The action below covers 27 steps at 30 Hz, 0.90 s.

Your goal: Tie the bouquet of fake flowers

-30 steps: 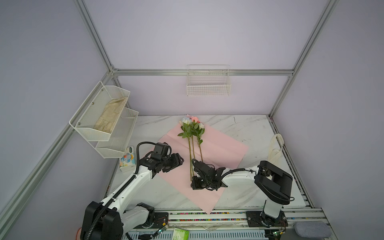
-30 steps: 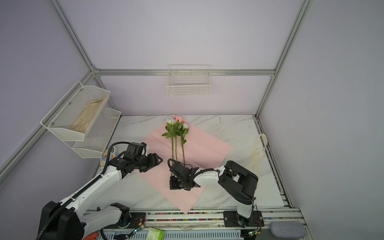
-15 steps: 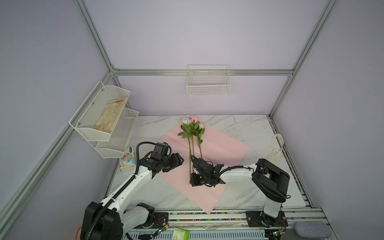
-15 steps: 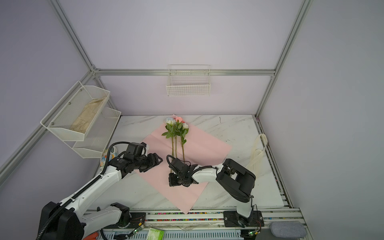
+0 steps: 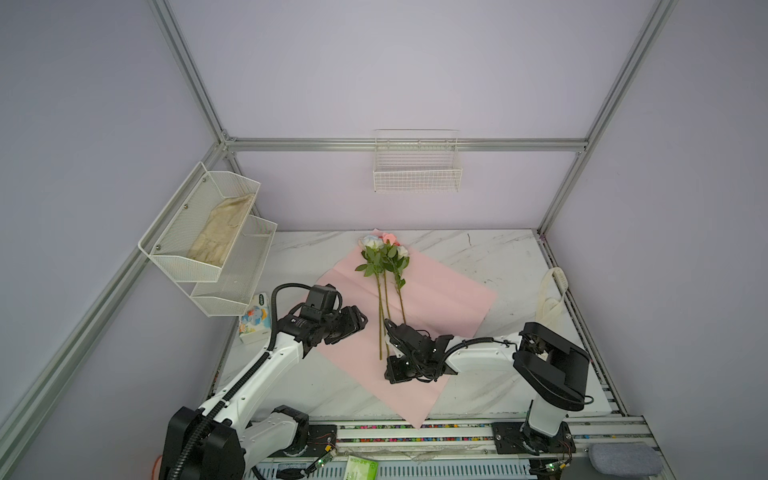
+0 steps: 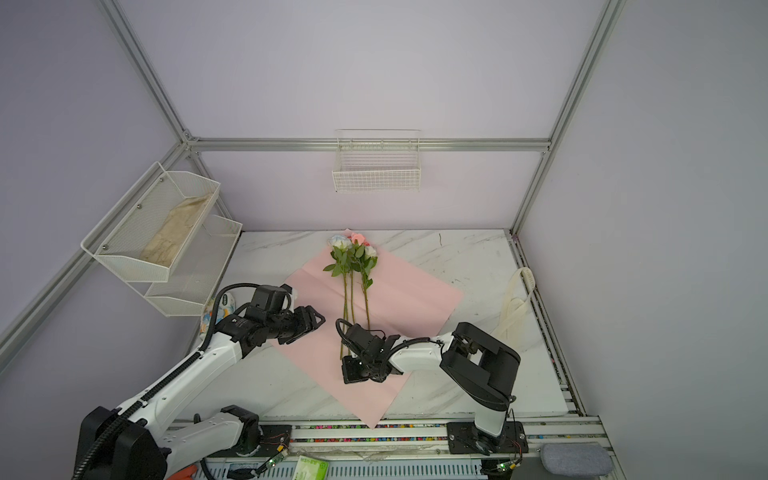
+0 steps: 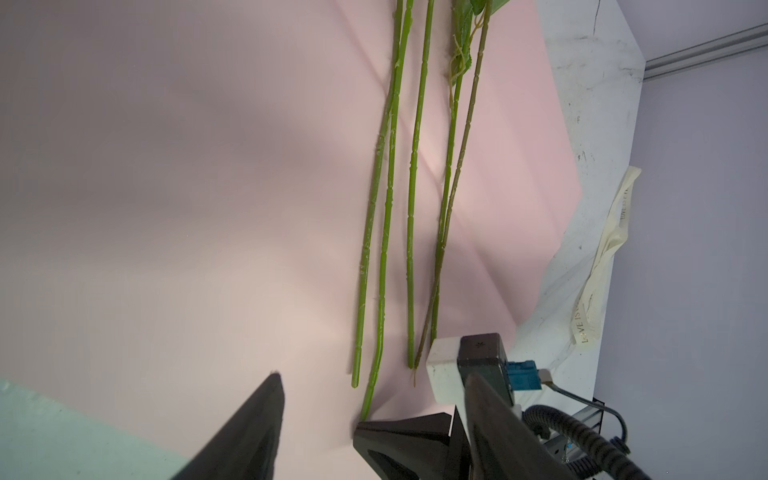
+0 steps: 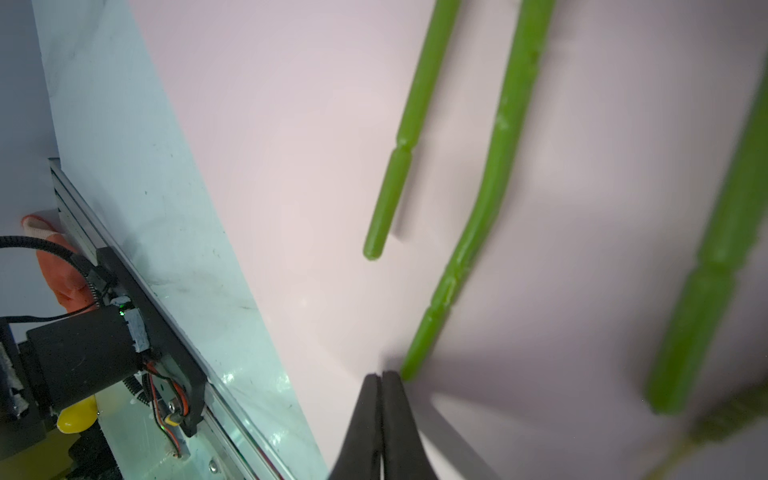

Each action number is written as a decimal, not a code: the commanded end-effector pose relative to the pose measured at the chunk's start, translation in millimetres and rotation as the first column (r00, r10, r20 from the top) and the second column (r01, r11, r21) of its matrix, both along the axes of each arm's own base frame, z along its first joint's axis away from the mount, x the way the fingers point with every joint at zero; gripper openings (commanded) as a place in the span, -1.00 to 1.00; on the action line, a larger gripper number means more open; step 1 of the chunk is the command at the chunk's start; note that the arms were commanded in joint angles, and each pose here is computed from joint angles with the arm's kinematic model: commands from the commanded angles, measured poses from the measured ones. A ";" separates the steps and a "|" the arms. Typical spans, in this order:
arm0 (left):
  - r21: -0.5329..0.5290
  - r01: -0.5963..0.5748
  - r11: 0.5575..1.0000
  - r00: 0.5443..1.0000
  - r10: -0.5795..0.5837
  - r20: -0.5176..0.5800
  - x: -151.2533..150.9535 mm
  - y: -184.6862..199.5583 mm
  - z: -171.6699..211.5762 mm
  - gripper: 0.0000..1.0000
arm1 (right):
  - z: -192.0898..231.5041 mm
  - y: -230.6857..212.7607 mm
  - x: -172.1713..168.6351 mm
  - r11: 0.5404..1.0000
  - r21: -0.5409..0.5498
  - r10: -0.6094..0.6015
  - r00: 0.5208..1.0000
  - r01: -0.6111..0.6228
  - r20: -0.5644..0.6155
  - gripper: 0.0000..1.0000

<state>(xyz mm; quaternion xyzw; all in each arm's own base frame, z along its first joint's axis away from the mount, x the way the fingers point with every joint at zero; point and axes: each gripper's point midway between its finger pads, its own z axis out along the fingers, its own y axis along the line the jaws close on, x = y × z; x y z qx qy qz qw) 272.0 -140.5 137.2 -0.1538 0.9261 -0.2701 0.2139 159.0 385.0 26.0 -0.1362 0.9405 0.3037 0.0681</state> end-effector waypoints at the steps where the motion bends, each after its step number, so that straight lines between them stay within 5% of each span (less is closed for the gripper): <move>1: 0.003 -0.004 1.000 1.000 0.004 -0.018 -3.7 2.5 -6.9 0.37 | -16.3 -17.3 17.6 0.991 -0.096 -0.096 0.995 0.098 0.025 -0.87; 15: 0.003 -0.002 1.000 1.000 0.002 -0.020 -6.4 3.1 -5.5 0.39 | 14.6 -12.4 44.8 0.998 -0.057 -0.025 0.994 0.031 0.104 -0.80; 21: -0.017 0.011 1.000 1.000 -0.011 -0.013 -18.8 3.6 -0.6 0.47 | 57.6 -63.6 -4.7 0.990 0.005 -0.138 0.990 0.138 -0.015 -0.37; 27: -0.078 0.052 0.996 0.997 -0.056 -0.054 -40.9 -5.5 -9.9 0.58 | 70.3 -111.2 -64.3 0.966 0.039 -0.245 0.954 0.255 -0.176 -0.20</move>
